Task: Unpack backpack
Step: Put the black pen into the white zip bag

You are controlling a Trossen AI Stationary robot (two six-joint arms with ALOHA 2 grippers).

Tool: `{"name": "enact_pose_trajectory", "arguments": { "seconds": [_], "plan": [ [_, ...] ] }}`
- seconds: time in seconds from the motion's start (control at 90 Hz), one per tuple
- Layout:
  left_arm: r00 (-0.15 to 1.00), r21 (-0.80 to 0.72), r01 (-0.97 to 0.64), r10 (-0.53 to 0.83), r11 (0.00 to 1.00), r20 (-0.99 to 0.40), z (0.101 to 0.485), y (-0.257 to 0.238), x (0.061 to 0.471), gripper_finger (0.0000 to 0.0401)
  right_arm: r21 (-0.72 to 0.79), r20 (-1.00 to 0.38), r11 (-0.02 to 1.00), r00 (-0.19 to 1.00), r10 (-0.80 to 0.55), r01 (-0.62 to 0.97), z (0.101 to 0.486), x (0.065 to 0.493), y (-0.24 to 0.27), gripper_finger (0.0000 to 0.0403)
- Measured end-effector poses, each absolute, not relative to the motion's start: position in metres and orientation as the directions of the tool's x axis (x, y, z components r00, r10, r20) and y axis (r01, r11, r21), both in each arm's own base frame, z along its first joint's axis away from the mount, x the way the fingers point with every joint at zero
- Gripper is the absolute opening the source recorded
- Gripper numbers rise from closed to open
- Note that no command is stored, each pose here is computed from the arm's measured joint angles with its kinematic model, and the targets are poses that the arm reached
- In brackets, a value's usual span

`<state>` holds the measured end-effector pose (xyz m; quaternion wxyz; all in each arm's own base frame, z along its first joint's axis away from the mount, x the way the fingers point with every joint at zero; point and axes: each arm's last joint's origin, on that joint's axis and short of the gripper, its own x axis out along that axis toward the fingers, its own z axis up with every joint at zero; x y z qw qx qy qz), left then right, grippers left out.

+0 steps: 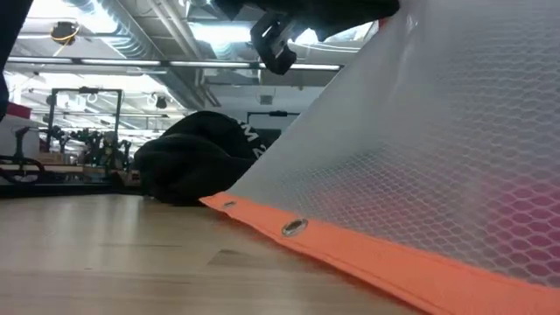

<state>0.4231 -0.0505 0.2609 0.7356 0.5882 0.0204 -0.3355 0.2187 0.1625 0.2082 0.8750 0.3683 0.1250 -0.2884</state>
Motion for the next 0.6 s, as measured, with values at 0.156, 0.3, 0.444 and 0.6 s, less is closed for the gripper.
{"name": "enact_pose_trajectory", "arguments": {
  "seconds": [0.156,0.3,0.444,0.6],
  "plan": [
    [0.774,0.848,0.522,-0.47,0.093,-0.425,0.261,-0.05,0.423,0.0,0.543,-0.503,0.62,0.811,-0.301,0.566,0.208,0.233,0.158,0.0005],
    [0.77,0.843,0.53,-0.469,0.094,-0.432,0.259,-0.051,0.424,0.0,0.532,-0.6,0.669,0.788,-0.136,0.52,0.206,0.242,0.153,0.0005],
    [0.77,0.843,0.53,-0.469,0.093,-0.432,0.259,-0.051,0.424,0.0,0.526,-0.669,0.7,0.743,-0.011,0.483,0.202,0.245,0.15,0.0005],
    [0.772,0.847,0.524,-0.469,0.089,-0.428,0.259,-0.051,0.424,0.0,0.527,-0.687,0.751,0.719,0.102,0.397,0.203,0.25,0.147,0.0005]
  ]
}}
